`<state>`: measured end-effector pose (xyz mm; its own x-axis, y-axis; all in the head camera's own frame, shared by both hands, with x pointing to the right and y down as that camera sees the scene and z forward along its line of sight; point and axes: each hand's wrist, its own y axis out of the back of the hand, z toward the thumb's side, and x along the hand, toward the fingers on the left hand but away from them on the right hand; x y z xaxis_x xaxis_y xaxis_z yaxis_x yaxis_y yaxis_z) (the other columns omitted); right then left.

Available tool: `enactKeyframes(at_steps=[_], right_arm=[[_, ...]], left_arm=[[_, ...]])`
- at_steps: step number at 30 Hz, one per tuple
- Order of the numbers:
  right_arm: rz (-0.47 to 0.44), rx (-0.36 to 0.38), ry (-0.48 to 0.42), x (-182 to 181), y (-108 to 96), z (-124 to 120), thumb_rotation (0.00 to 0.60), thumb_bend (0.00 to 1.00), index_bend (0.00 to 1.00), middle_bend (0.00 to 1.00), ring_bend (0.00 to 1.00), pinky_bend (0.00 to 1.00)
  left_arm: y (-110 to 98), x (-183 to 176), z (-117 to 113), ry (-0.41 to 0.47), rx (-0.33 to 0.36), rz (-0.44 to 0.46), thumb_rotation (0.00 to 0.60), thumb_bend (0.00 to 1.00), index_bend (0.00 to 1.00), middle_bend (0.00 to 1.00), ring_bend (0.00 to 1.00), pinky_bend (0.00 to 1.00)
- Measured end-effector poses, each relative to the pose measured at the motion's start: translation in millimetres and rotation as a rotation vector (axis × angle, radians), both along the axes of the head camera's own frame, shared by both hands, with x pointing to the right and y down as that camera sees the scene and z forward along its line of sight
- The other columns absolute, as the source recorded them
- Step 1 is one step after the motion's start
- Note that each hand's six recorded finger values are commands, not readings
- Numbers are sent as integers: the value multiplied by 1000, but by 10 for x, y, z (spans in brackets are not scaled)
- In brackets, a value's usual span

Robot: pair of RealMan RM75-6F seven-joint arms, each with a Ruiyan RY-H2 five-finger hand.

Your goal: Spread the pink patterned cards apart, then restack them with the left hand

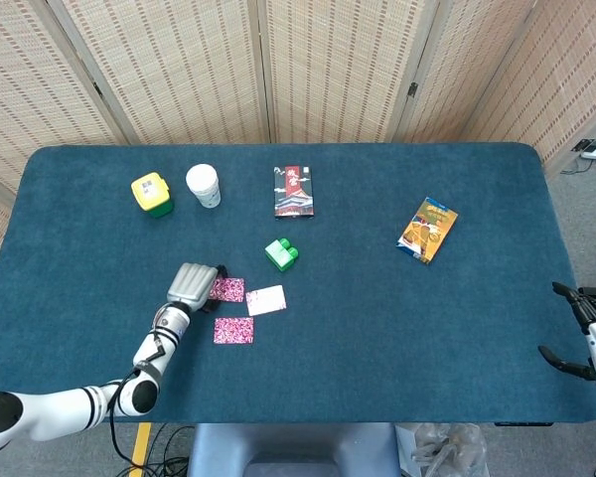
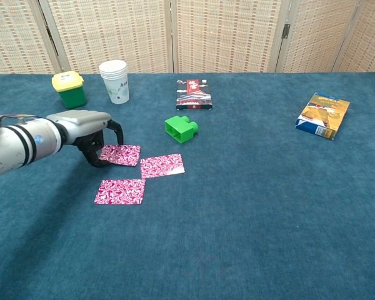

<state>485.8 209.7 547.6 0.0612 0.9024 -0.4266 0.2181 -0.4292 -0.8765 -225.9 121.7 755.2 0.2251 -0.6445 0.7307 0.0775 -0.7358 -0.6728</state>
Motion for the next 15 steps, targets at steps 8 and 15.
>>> enactKeyframes(at_steps=[8, 15], right_arm=[[-9, -3, -6, -31, -13, 24, 600, 245, 89, 216, 200, 211], [-21, -2, -12, -68, -44, 38, 600, 246, 89, 216, 200, 211]], left_arm=[[58, -58, -215, 29, 13, -26, 600, 346, 369, 971, 960, 1000], [203, -129, -447, 39, 40, -45, 600, 346, 361, 971, 961, 1000]])
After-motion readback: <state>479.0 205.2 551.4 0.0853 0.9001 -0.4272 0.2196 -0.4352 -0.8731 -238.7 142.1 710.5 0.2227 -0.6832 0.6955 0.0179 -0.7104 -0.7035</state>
